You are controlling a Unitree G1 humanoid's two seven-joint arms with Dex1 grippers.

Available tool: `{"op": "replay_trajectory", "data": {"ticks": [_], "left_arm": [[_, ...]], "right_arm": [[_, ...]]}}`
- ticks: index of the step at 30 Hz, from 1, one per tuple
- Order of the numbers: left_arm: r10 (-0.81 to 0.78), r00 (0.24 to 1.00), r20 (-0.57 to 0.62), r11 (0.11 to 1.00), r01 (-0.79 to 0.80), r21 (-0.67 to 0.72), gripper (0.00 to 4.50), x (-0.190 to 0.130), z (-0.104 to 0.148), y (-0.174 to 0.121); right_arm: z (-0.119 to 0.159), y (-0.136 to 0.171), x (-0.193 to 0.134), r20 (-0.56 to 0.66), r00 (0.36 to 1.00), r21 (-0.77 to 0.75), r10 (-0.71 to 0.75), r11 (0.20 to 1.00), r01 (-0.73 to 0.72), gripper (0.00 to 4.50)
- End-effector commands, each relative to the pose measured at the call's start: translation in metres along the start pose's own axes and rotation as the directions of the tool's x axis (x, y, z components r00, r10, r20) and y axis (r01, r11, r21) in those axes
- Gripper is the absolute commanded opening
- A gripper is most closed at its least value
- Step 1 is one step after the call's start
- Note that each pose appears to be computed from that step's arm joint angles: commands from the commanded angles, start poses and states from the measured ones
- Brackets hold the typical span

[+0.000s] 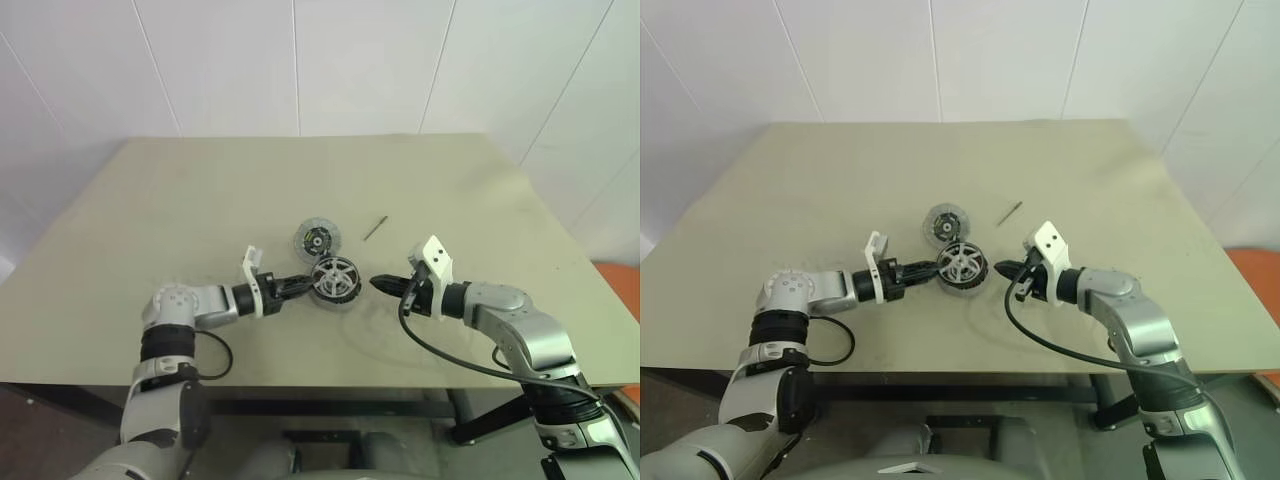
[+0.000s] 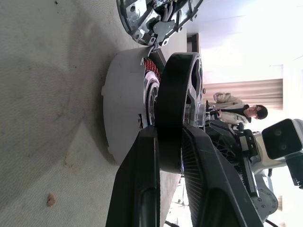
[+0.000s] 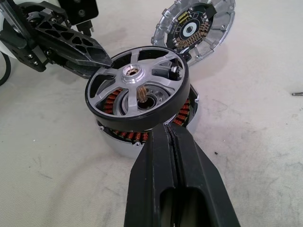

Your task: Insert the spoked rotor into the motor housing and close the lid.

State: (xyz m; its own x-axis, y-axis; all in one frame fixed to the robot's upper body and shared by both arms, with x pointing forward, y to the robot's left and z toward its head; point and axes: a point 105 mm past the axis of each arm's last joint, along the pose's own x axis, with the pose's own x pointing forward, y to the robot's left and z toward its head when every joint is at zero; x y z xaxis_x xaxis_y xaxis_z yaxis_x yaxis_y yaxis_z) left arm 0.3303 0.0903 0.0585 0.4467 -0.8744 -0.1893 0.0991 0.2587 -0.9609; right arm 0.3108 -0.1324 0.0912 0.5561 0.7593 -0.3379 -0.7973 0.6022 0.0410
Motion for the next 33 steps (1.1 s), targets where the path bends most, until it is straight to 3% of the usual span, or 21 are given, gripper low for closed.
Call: {"op": "replay_trajectory", "data": {"ticks": [1,14,22,28,33], "left_arm": [[-0.039,0.999,0.020,0.999,0.038,0.027,0.37,0.002,0.008,-0.012],[-0.039,0.999,0.003,0.999,0.039,0.020,0.37,0.002,0.004,-0.010],[0.007,1.000,-0.017,0.994,-0.005,0.108,2.90,0.003,0.003,-0.008],[0.059,0.995,-0.077,0.952,-0.033,0.305,2.90,-0.004,0.010,-0.018],[0.144,0.984,-0.109,0.802,-0.051,0.595,2.90,-0.013,0.030,-0.040]], "right_arm": [[0.020,0.003,-0.003,0.076,0.997,-0.041,0.004,0.999,-0.001,0.00],[0.020,0.005,-0.003,0.086,0.996,-0.029,-0.002,1.000,0.004,0.00],[0.020,0.005,-0.003,0.090,0.996,-0.024,-0.005,1.000,0.007,0.00],[0.018,0.004,-0.002,0.088,0.996,-0.019,-0.005,1.000,0.007,0.00],[0.019,0.004,0.000,0.089,0.996,-0.018,-0.001,1.000,0.002,0.00]]}}
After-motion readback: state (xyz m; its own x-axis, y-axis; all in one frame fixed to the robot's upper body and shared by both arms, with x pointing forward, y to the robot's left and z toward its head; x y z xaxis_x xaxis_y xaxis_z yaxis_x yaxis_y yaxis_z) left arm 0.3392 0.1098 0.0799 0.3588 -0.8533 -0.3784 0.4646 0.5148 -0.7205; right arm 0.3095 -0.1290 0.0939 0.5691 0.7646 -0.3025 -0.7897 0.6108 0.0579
